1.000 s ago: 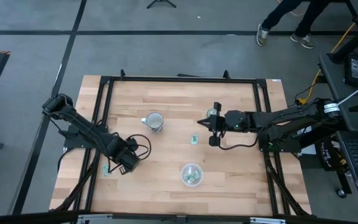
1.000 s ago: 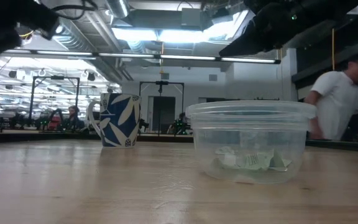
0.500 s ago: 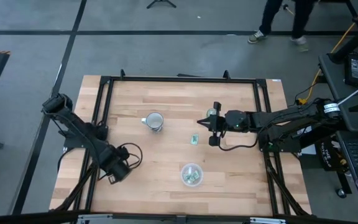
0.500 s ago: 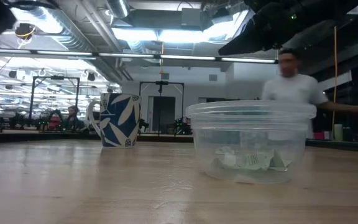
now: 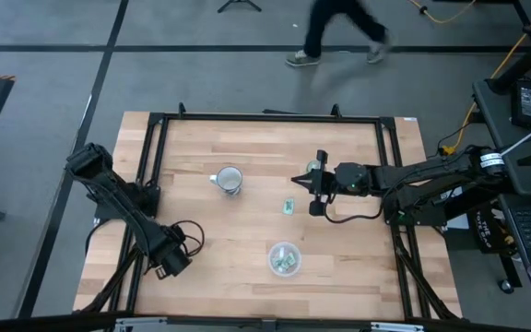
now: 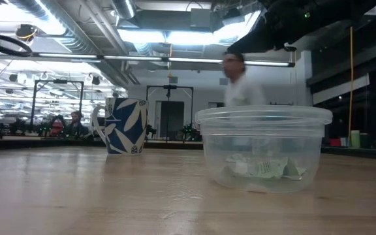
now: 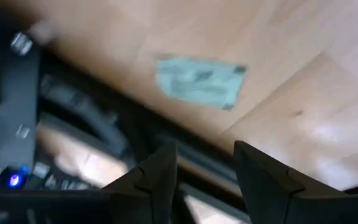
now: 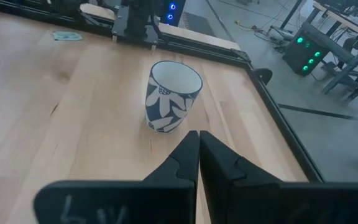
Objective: Pick and place Stevia / Truvia into bins
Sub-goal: Put the white stevia packet into the transparent container
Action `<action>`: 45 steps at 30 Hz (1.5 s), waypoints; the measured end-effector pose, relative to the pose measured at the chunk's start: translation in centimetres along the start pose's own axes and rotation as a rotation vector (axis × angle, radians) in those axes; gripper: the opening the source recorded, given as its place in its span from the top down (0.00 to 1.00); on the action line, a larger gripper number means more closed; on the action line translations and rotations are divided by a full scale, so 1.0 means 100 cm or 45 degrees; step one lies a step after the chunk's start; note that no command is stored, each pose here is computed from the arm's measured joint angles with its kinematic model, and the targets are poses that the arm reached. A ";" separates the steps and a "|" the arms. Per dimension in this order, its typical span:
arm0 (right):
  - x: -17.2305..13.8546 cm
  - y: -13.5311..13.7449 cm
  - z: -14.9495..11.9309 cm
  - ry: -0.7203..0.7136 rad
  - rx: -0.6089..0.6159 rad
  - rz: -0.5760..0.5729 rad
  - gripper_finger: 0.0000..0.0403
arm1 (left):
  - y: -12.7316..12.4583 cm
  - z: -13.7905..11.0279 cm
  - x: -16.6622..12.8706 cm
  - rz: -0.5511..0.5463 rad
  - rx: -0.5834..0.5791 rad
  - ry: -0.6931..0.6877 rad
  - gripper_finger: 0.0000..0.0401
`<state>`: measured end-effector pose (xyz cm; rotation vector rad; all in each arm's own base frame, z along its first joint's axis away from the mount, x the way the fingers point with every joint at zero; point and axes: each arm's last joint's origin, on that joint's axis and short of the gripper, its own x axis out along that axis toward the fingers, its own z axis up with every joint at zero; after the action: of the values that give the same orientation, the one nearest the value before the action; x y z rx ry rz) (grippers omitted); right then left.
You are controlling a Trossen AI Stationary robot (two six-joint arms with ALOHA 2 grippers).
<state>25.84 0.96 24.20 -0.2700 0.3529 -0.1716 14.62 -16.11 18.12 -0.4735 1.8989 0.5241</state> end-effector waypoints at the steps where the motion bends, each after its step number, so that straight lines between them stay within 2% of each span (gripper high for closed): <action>1: 0.000 0.000 0.000 -0.003 0.000 -0.001 0.96 | -0.002 0.001 0.002 -0.014 0.019 -0.010 0.62; 4: 0.000 0.000 0.001 -0.006 -0.001 -0.001 0.96 | -0.006 0.004 0.006 -0.041 0.051 -0.015 0.62; 18: 0.000 -0.001 0.003 -0.033 0.006 -0.007 0.96 | -0.014 0.013 0.022 0.065 0.007 0.012 0.62; 32: 0.000 -0.001 0.005 -0.058 0.017 -0.013 0.96 | -0.024 0.024 0.050 0.222 0.248 0.079 0.62; 37: 0.000 -0.001 0.005 -0.065 0.019 -0.014 0.96 | -0.028 0.027 0.055 0.195 0.352 0.104 0.62; 45: 0.000 -0.001 0.005 -0.069 0.020 -0.015 0.96 | -0.031 0.032 0.054 0.129 0.396 0.122 0.66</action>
<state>26.01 0.98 24.73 -0.2605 0.2962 -0.1779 16.78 -17.31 11.54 -0.2022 2.0598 0.2666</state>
